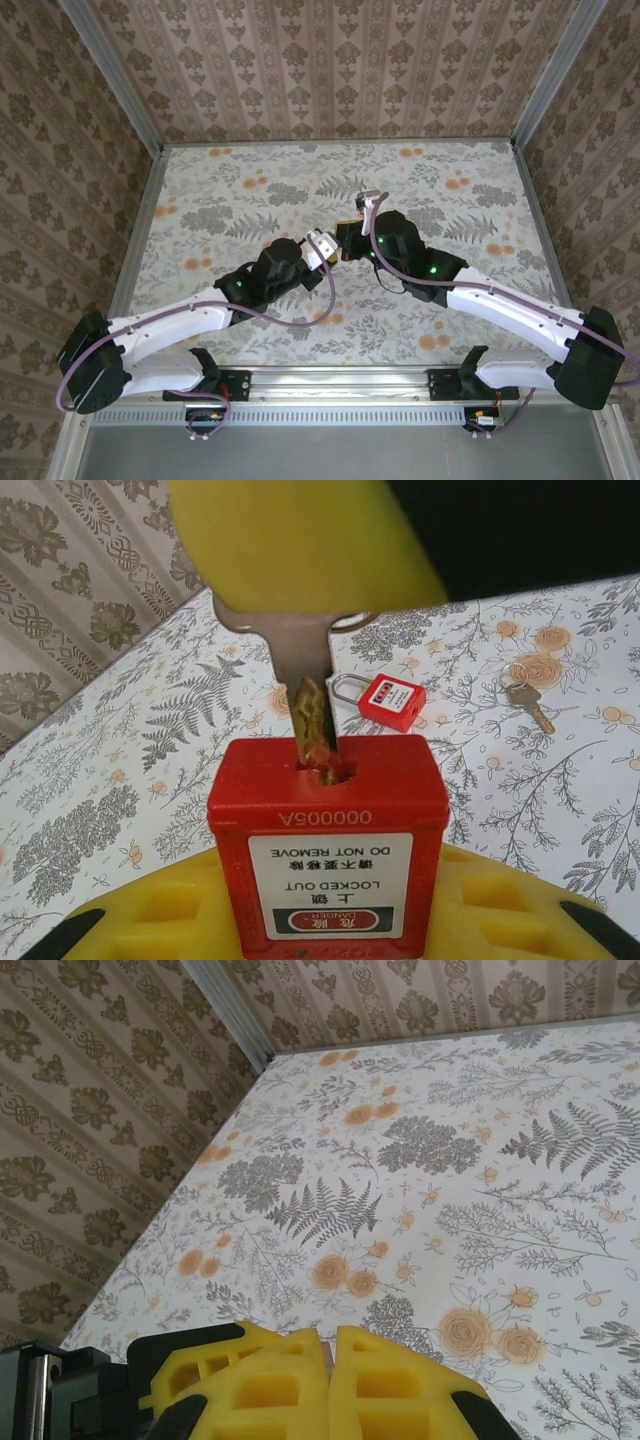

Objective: Unlock with the key

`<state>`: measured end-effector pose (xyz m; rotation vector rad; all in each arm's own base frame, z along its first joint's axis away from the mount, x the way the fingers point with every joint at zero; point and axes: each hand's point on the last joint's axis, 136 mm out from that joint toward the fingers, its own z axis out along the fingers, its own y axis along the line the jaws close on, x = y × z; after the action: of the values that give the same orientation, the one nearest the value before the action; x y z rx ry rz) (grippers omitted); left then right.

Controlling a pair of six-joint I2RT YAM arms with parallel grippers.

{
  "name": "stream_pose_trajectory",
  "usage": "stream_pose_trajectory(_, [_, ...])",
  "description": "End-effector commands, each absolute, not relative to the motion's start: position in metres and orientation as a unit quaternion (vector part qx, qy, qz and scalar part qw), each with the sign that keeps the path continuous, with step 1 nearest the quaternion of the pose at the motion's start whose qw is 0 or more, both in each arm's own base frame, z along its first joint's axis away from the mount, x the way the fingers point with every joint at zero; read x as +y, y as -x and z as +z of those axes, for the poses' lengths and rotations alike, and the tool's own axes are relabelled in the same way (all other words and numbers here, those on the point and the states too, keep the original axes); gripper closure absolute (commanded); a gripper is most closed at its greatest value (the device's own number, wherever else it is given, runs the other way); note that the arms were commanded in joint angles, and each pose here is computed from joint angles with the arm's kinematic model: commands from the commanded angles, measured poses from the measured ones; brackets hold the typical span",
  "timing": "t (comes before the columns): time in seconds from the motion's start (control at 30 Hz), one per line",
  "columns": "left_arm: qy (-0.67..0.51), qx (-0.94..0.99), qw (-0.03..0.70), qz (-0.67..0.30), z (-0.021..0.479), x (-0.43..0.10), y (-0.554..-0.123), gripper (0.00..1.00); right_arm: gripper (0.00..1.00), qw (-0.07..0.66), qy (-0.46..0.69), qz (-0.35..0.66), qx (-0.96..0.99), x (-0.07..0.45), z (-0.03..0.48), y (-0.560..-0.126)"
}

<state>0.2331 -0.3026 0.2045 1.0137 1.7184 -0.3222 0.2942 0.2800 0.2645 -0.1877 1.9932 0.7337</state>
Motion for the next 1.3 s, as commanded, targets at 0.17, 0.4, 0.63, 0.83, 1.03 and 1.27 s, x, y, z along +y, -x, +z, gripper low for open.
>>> stream_pose_trajectory(0.17, [-0.399, 0.680, 0.590, -0.177, 0.254, -0.310, -0.230, 0.71, 1.00, 0.454, 0.092, 0.288, 0.838, 0.293, 0.230, -0.286])
stream_pose_trajectory(0.4, [-0.374, 0.670, 0.611, -0.195, 0.273, -0.305, -0.230, 0.72, 1.00, 0.459, 0.085, 0.284, 0.838, 0.291, 0.217, -0.281])
stream_pose_trajectory(0.63, [-0.361, 0.673, 0.609, -0.215, 0.278, -0.301, -0.233, 0.73, 1.00, 0.462, 0.077, 0.296, 0.833, 0.291, 0.220, -0.281])
stream_pose_trajectory(0.83, [-0.354, 0.682, 0.603, -0.214, 0.273, -0.298, -0.238, 0.73, 1.00, 0.453, 0.084, 0.292, 0.838, 0.298, 0.212, -0.276])
stream_pose_trajectory(1.03, [-0.361, 0.688, 0.592, -0.214, 0.270, -0.301, -0.241, 0.73, 1.00, 0.442, 0.129, 0.279, 0.842, 0.318, 0.207, -0.268])
stream_pose_trajectory(1.27, [-0.361, 0.688, 0.591, -0.216, 0.270, -0.299, -0.241, 0.73, 1.00, 0.442, 0.153, 0.261, 0.845, 0.320, 0.199, -0.266])
